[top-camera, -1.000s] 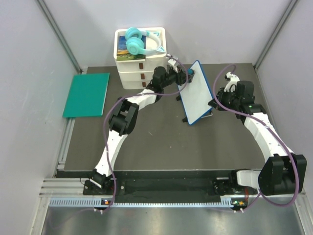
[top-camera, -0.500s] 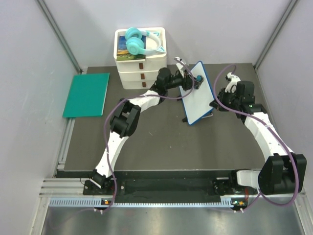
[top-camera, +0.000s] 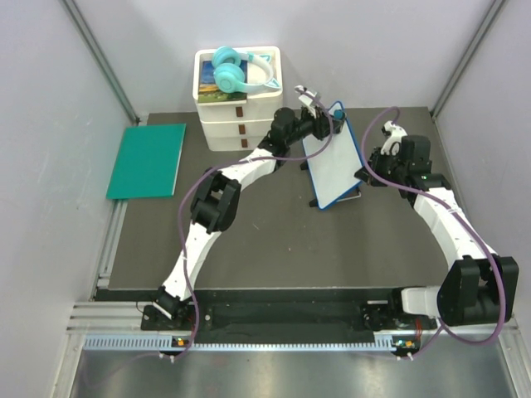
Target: Erase the whiteboard
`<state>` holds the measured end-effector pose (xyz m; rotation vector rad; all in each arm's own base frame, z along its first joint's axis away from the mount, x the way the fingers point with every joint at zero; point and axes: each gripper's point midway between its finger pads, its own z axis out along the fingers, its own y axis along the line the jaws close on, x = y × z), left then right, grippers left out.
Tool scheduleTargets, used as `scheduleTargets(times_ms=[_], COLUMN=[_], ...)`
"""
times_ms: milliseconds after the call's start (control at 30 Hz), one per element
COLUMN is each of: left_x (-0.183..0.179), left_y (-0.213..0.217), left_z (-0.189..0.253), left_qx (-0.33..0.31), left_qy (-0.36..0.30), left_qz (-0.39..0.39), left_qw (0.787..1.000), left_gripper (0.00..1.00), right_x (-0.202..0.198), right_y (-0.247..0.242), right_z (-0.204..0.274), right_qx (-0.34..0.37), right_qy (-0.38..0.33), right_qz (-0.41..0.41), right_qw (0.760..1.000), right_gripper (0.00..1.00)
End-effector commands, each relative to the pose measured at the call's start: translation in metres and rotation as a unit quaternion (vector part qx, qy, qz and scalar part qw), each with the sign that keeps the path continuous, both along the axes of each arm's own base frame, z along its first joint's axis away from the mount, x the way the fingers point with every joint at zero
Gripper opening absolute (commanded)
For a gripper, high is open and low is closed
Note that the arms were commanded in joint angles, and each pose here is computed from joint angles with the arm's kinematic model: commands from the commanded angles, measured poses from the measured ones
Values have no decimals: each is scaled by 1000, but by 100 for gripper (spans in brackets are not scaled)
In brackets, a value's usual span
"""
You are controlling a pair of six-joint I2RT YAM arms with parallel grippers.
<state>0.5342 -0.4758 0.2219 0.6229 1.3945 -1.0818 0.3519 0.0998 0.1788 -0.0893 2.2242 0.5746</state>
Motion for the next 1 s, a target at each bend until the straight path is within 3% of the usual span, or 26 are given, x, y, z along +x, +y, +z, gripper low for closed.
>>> scheduleTargets(times_ms=[0,167,467,967], left_x=[10,30,49,21], left_y=[-3,7,15,20], left_z=[28,18,-44,-109], left_qx=[-45,-28,15,91], left_qy=[-36,-51,-6,51], left_qz=[44,103,126,69], left_qw=[997,993,992,992], left_gripper=[0,0,0,0], right_x=[-75,-76,-78,-78], right_y=[38,39,42,43], right_z=[-58,-58,-52,-50], right_qx=[16,19,25,26], right_qy=[148,148,140,134], right_qz=[131,133,143,145], right_qw=[980,980,979,980], right_gripper=[0,0,0,0])
